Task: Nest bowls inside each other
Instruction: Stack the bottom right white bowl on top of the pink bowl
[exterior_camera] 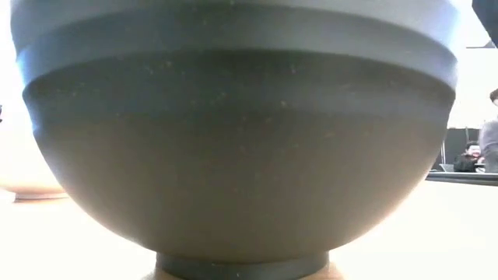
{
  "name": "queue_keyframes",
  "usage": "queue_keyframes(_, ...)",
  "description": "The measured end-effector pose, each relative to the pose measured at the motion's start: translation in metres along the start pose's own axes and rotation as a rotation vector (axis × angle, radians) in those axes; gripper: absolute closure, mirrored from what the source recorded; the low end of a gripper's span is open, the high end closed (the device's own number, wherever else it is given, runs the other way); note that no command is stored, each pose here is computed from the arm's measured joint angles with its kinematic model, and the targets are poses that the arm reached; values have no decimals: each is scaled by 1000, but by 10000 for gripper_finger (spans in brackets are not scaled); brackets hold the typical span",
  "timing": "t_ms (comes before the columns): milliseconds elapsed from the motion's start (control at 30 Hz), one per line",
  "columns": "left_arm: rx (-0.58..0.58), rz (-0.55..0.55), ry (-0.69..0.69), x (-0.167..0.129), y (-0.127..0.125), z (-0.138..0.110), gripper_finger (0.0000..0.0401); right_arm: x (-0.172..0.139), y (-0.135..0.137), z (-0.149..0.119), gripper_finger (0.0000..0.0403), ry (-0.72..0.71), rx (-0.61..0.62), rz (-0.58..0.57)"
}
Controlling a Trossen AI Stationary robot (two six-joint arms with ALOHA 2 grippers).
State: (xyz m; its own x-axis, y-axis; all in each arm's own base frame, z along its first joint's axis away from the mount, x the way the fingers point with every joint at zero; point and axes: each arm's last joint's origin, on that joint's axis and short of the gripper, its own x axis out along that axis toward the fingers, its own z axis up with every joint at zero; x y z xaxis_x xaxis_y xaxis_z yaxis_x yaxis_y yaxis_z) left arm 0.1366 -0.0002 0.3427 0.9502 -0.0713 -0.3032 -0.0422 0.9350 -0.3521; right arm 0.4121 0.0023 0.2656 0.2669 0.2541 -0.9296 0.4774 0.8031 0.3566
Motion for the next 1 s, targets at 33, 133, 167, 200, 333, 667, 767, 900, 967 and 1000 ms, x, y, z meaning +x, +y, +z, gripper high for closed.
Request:
queue_keyframes(33,0,-1,-2,-1,0,0,400,4,-1,2,394,11,0,-17)
queue_keyframes(133,1,-4,-11,-3,0,0,400,14,-3,5,394,35,-13,-109)
queue_keyframes(167,1,-5,-15,-4,-1,0,400,16,-4,5,394,45,-18,-139)
queue_keyframes(200,2,-6,-17,-5,-1,0,400,17,-5,5,394,55,-22,-158)
queue_keyframes(333,3,-10,-28,-8,-1,1,400,22,-5,10,394,50,-38,-182)
queue_keyframes(667,0,-11,-32,-9,-1,1,400,39,-4,10,394,82,-65,-219)
queue_keyframes(767,0,-11,-31,-9,-1,1,400,42,-6,8,394,97,-72,-226)
queue_keyframes(900,0,-10,-28,-8,-1,1,400,43,-7,8,394,102,-89,-228)
queue_keyframes(967,0,-10,-27,-8,-1,1,400,44,-8,7,393,106,-92,-230)
queue_keyframes(1000,0,-10,-27,-8,-1,1,400,45,-7,7,391,108,-96,-229)
